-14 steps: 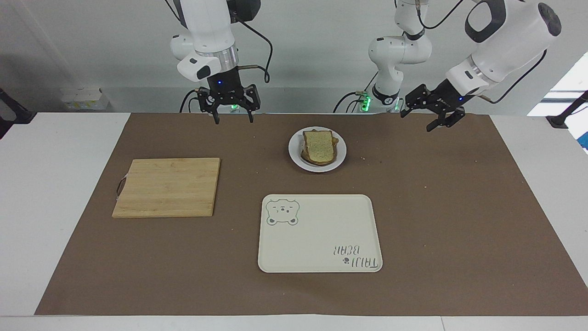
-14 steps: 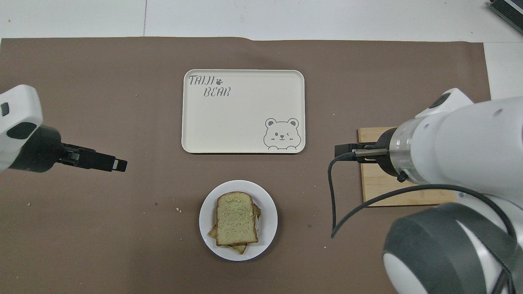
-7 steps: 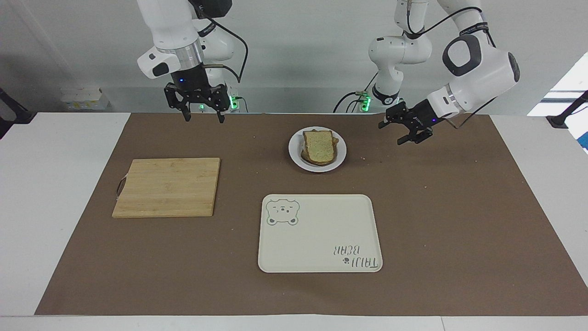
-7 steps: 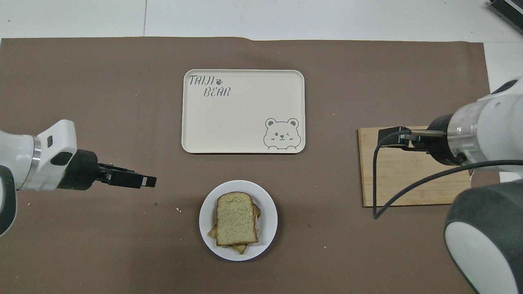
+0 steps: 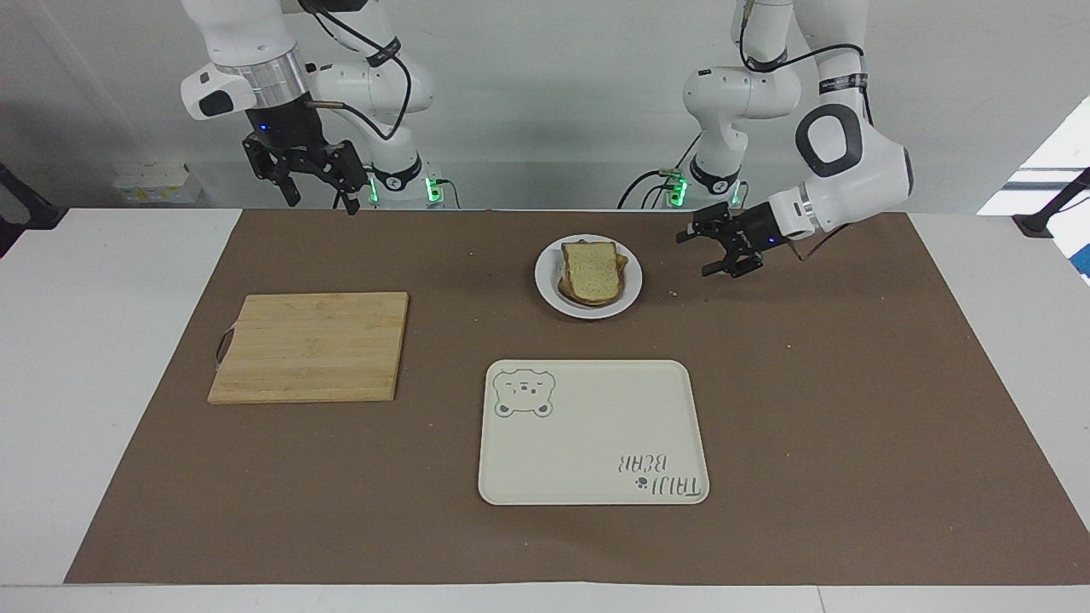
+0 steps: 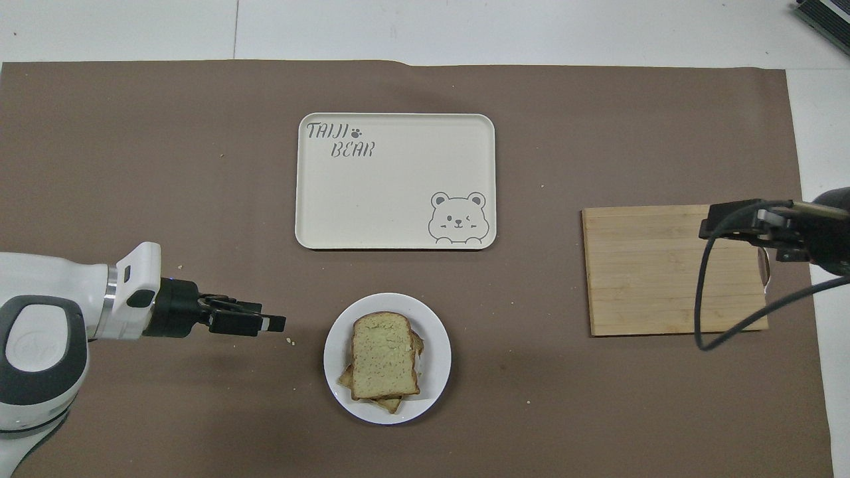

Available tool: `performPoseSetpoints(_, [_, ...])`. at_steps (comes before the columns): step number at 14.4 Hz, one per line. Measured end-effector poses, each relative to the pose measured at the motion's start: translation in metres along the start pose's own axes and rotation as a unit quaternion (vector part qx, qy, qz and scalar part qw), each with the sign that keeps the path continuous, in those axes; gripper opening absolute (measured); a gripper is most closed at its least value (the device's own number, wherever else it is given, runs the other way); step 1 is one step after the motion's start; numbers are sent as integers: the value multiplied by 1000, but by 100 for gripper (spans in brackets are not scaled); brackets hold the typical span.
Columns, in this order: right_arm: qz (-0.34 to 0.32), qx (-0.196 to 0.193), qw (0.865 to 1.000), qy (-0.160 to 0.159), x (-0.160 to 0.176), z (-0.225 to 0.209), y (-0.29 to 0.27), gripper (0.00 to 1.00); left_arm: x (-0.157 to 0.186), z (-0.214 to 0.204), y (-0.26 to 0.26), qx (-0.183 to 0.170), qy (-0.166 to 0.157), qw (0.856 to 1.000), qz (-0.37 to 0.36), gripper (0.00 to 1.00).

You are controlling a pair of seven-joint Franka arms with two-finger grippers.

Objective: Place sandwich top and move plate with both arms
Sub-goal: 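Withdraw the right gripper while the left gripper reaches toward the plate, then hook the left gripper against the plate rim nearest it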

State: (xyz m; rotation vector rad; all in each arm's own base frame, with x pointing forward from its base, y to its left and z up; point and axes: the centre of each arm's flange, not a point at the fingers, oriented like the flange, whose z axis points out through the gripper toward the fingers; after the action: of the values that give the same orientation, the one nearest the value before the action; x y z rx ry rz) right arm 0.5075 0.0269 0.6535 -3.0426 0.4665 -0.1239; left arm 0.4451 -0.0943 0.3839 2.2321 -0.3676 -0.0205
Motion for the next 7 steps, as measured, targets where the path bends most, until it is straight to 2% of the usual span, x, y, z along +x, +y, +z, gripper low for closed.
performPoseSetpoints(3, [7,-1,1000,-13,4,-5,37,100,-14,22,-21,-24,2,1000,-7,100])
performPoseSetpoints(7, [-28,0,999,-20,10,-5,65,100,-21,41,-46,-35,20,999,-20,100])
